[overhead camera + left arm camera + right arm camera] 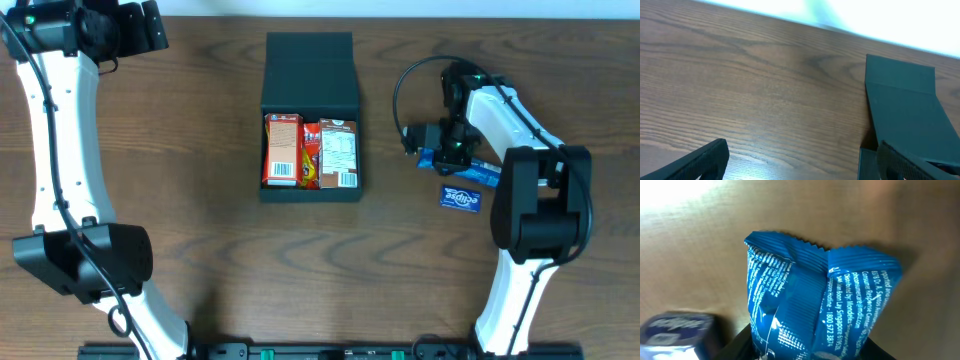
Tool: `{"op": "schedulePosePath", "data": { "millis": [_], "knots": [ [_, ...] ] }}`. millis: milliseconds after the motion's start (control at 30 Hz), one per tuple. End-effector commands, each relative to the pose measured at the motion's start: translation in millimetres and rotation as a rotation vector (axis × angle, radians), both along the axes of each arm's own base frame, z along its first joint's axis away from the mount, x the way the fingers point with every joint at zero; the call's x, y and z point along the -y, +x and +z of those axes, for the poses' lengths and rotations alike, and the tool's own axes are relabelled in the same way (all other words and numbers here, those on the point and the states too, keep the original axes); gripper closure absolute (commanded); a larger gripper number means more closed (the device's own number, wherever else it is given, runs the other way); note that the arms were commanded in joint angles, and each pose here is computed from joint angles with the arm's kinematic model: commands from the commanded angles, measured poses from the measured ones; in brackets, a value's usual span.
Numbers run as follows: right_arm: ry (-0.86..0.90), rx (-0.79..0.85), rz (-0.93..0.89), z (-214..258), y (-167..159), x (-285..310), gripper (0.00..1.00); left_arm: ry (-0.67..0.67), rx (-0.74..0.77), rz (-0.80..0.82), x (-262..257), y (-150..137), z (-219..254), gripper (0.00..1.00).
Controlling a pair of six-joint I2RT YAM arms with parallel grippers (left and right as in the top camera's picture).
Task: Pack container
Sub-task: 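Carry the blue bar left and lower it into the box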
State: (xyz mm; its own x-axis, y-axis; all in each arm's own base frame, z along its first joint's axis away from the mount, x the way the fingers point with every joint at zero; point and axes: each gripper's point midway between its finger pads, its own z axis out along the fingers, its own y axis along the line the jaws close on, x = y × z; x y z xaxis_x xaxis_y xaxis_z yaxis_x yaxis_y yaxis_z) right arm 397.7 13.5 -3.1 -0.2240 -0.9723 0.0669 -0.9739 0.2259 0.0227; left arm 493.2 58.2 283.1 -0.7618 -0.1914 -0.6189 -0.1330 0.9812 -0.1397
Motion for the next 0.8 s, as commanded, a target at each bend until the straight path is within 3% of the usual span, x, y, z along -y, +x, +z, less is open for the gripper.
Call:
{"op": "schedulePosePath", "data": {
  "millis": [0, 467, 767],
  "knots": [
    [-0.002, -0.009, -0.053, -22, -2, -7, 0.71, -0.01, -0.014, 0.005, 0, 0, -5, 0.05],
    [0.151, 0.215, -0.296, -13, 54, -60, 0.76, -0.004, -0.028, -0.004, 0, -2, -7, 0.05],
    [0.322, 0.323, -0.452, 36, 99, -101, 0.81, 0.022, -0.069, -0.033, 0, -11, -13, 0.05]
  ]
}}
